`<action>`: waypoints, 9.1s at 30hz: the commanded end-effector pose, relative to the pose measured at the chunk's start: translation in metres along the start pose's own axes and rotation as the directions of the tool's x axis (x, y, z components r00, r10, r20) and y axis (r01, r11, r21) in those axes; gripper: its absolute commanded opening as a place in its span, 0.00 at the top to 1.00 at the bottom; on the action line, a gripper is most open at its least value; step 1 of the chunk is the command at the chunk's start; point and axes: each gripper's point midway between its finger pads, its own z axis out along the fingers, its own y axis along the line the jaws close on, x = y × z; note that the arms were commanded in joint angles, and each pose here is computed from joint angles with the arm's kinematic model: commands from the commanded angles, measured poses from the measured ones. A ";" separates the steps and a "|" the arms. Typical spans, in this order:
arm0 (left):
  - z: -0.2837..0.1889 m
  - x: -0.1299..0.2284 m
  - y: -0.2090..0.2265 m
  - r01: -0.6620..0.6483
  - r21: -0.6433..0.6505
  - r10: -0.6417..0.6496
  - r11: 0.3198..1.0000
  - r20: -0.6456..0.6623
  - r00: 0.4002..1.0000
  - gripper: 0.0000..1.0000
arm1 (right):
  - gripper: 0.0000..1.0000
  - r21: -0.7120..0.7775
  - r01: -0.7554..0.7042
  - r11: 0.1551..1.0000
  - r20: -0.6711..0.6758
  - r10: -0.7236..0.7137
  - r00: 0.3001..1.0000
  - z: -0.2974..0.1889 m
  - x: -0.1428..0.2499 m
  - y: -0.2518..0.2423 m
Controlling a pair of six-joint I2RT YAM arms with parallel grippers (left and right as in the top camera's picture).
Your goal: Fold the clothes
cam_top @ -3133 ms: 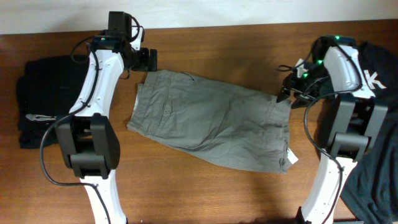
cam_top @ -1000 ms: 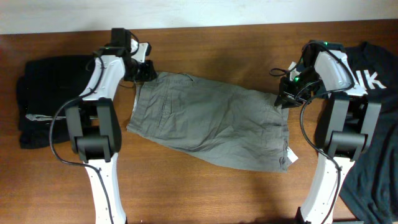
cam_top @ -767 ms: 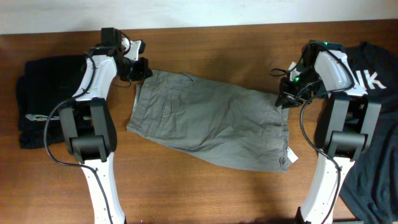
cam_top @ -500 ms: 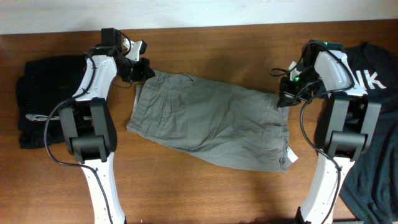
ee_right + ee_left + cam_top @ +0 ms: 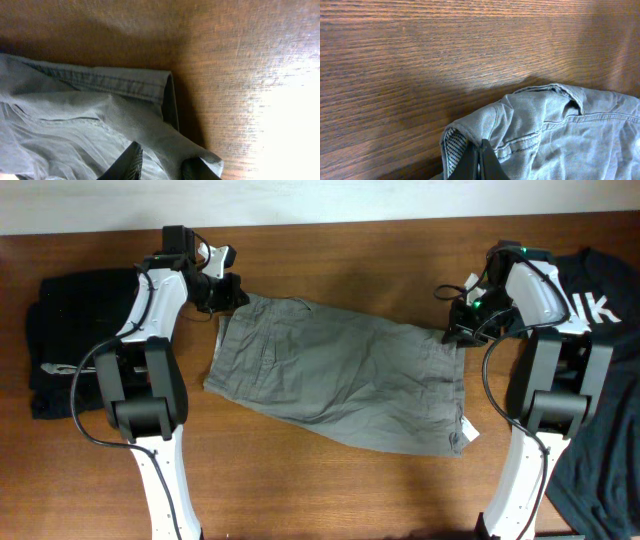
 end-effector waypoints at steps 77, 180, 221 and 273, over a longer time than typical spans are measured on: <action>-0.249 0.218 -0.081 0.187 -0.486 -0.353 0.854 -0.277 0.894 0.99 | 0.96 -0.132 0.134 0.982 -0.059 -0.143 0.988 -0.124 0.270 0.049; -0.001 0.110 0.036 0.110 -0.447 -0.187 0.888 -0.132 0.974 1.00 | 0.96 0.286 0.176 0.942 0.136 -0.222 0.965 0.084 -0.011 0.012; -0.055 -0.083 -0.013 -0.049 -0.403 0.188 0.914 0.314 0.930 0.99 | 0.85 0.331 0.126 0.935 0.620 -0.316 0.718 -0.066 -0.151 0.070; 0.098 0.010 0.080 0.037 -0.413 -0.025 0.910 0.034 0.999 0.87 | 0.77 0.265 0.181 0.947 0.506 -0.296 0.810 0.085 -0.129 0.027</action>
